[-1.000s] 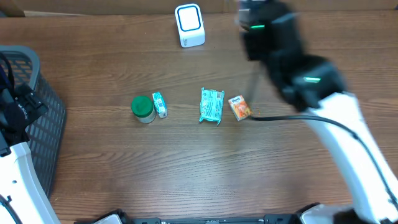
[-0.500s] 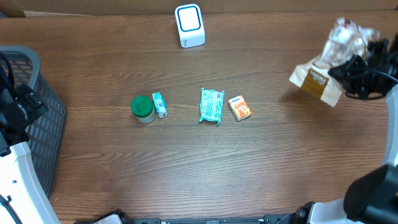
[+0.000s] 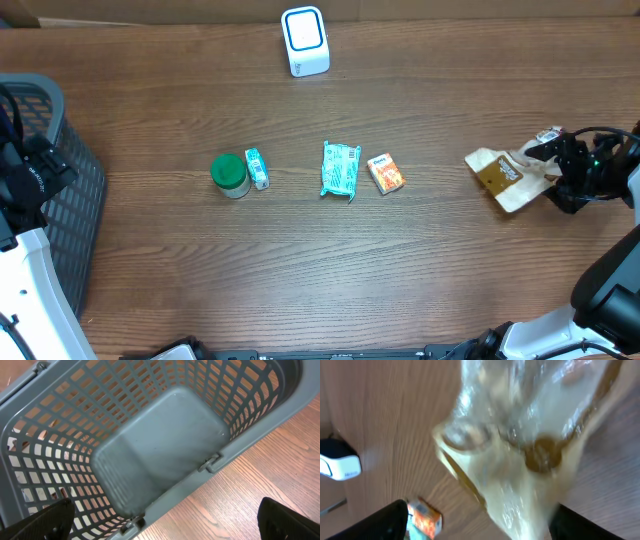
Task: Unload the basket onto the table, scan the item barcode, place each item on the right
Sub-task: 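Carry the clear bag right and drop it at the table's right edge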
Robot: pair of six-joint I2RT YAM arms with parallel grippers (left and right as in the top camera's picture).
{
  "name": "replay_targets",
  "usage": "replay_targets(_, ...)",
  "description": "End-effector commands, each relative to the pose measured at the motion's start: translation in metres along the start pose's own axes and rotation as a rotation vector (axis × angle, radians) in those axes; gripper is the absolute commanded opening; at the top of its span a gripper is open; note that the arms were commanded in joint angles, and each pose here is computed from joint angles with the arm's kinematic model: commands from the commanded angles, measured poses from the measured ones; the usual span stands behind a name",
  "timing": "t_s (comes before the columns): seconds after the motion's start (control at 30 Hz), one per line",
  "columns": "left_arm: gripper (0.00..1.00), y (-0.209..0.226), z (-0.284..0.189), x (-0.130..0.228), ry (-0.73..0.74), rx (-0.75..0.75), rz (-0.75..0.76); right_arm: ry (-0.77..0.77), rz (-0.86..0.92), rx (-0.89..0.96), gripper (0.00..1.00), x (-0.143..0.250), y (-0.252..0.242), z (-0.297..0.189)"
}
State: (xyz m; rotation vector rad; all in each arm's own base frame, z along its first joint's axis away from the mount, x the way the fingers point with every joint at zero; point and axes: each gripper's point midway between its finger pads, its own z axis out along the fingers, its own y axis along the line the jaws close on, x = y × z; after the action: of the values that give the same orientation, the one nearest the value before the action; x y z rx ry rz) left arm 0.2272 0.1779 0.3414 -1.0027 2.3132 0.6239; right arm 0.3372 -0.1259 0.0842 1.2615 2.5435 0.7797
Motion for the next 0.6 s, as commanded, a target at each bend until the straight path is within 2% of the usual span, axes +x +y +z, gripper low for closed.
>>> replay_targets(0.0, 1.0, 0.001, -0.001, -0.002, -0.005, 0.0, 0.01, -0.003, -0.06, -0.021, 0.9, -0.002, 0.017, -0.016)
replay_targets(0.2, 1.0, 0.001, -0.001, -0.002, -0.005, 0.0, 0.01, 0.059, -0.206, -0.004, 0.88, 0.016, 0.052, -0.04)
replay_targets(0.33, 1.0, 0.001, -0.001, -0.002, -0.005, 0.0, 0.01, 0.125, -0.352, 0.0, 0.86, 0.048, 0.091, -0.037)
replay_targets(0.47, 1.0, 0.001, -0.001, -0.002, -0.005, 0.0, 0.01, 0.18, -0.486, -0.009, 0.8, 0.08, 0.122, -0.013)
replay_targets(0.57, 1.0, 0.001, -0.001, -0.002, -0.005, 0.0, 0.01, 0.201, -0.638, -0.038, 0.64, 0.11, 0.158, 0.011)
